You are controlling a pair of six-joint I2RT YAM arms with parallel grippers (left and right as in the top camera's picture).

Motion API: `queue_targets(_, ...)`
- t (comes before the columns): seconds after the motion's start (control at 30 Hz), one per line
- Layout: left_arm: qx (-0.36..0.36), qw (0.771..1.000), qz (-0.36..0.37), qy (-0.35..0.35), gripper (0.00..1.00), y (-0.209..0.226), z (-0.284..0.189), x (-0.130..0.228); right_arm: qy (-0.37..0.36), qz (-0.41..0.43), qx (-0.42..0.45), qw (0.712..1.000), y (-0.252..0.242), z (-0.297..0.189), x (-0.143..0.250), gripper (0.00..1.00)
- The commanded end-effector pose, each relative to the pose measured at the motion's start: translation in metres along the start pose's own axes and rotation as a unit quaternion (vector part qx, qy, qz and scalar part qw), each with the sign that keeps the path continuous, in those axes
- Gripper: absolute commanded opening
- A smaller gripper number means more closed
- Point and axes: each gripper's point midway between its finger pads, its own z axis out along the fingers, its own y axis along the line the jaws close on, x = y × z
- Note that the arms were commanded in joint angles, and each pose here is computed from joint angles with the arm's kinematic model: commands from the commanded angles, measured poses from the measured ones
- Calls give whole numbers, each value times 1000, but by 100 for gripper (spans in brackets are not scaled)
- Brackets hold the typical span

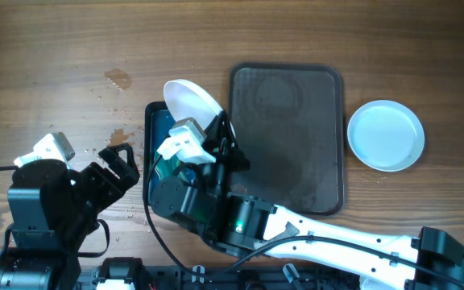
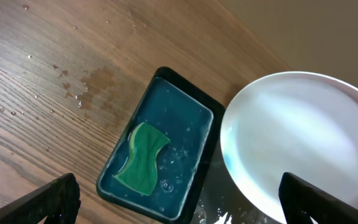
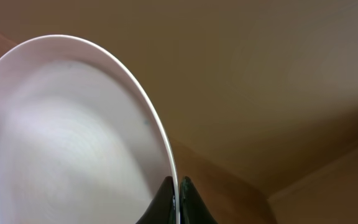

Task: Clean dirty plates on tray and stack at the side

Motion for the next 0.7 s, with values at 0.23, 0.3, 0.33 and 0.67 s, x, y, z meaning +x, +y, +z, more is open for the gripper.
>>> queue_targets(0.23,3,1000,-2,-7,100,-1,-3,-4,0,-23,21,1000,-13,-2,-8,4)
queue_targets(0.3,3,1000,-2,-7,100,-1,-3,-4,0,-19,21,1000,-12,-2,-8,4)
queue_targets(0.33,3,1000,-2,-7,100,-1,-3,-4,-1,-16,20,1000,-12,-2,-9,4)
queue_targets(0.67,3,1000,-2,-7,100,-1,-3,-4,95,165,-199,961,59,24,37,4)
